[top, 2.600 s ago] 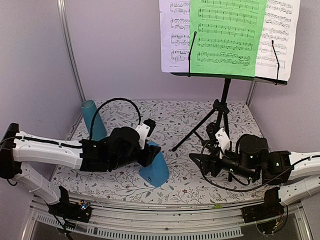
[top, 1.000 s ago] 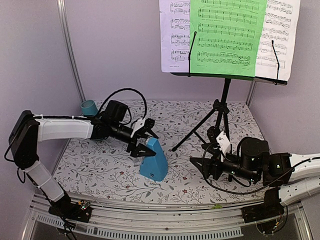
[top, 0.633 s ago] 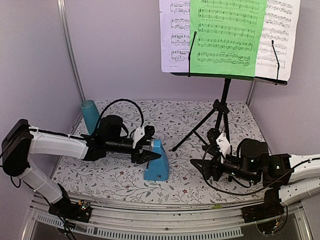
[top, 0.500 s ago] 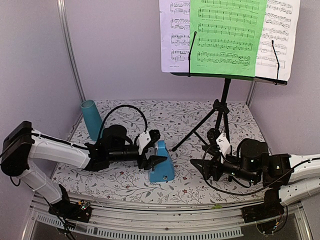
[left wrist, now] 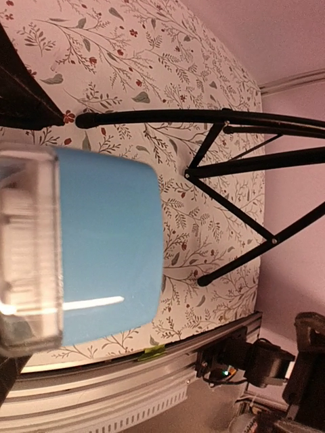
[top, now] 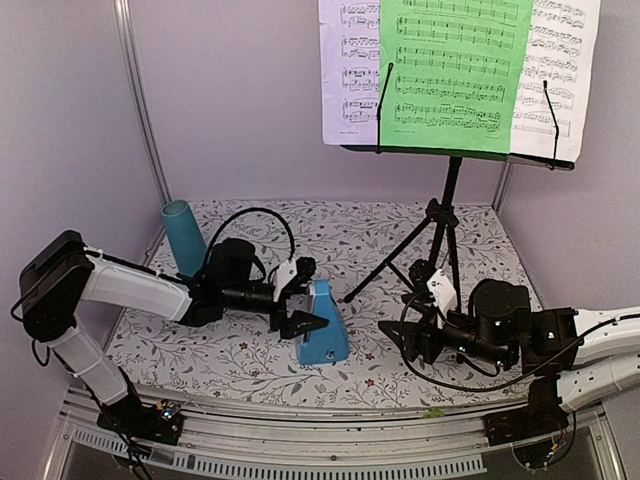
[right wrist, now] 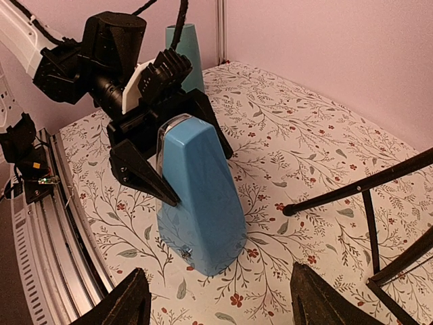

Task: Set up the instrument practice props
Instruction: Adjust the metronome at the center of the board.

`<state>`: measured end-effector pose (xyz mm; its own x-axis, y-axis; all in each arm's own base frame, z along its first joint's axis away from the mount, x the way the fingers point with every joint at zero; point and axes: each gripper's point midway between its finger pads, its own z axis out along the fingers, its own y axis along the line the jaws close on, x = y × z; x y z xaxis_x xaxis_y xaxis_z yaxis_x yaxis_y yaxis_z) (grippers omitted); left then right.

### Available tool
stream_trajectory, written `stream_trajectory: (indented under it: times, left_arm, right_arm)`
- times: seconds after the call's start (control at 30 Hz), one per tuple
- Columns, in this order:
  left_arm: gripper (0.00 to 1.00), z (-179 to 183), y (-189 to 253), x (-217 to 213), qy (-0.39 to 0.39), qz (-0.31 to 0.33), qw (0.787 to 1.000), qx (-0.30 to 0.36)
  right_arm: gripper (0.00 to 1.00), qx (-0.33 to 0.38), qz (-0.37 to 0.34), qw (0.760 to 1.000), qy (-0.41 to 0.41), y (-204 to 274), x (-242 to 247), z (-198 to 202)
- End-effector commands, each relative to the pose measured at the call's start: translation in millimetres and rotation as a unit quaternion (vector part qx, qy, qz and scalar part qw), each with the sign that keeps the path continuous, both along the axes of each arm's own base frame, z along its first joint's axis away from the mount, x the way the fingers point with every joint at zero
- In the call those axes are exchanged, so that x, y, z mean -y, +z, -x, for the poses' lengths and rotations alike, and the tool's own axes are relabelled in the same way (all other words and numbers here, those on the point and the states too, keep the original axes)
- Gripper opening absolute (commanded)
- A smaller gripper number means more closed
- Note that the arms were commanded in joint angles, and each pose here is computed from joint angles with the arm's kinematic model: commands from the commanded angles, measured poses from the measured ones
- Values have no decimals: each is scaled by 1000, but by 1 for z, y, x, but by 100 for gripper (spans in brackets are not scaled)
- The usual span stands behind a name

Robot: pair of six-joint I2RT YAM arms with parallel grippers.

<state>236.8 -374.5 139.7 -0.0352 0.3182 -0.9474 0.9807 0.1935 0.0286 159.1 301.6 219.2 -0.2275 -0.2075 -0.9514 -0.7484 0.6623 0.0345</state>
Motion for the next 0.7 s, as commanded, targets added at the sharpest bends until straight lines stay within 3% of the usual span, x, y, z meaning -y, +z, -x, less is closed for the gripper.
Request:
stream_trajectory:
  times: [0.0,0.23,0.57,0.6,0.63,0.67]
  left_arm:
    - [87,12,-6,8,-74,-16,997,-22]
    - [87,10,-17,16,-60,-18,998,-23]
    - [74,7,-18,26,-57,-4,998,-15]
    - [80,6,-17,27,-55,-3,998,-17]
    - [95,7,-16,28,-56,-2,998,-16]
    - [99,8,-15,28,-58,2,998,-12]
  right_arm:
    - [73,-5,-8,1000,-4,-1,1,-1]
    - [73,-2,-4,1000,-3,-4,-1,-2]
    - [73,-4,-1,1000,-5,-8,-2,-2]
    - [73,-4,-1,1000,-5,-8,-2,-3]
    - [73,-3,1,1000,-4,-8,-3,-3]
    - [73,-3,4,1000,-3,-9,-3,-3]
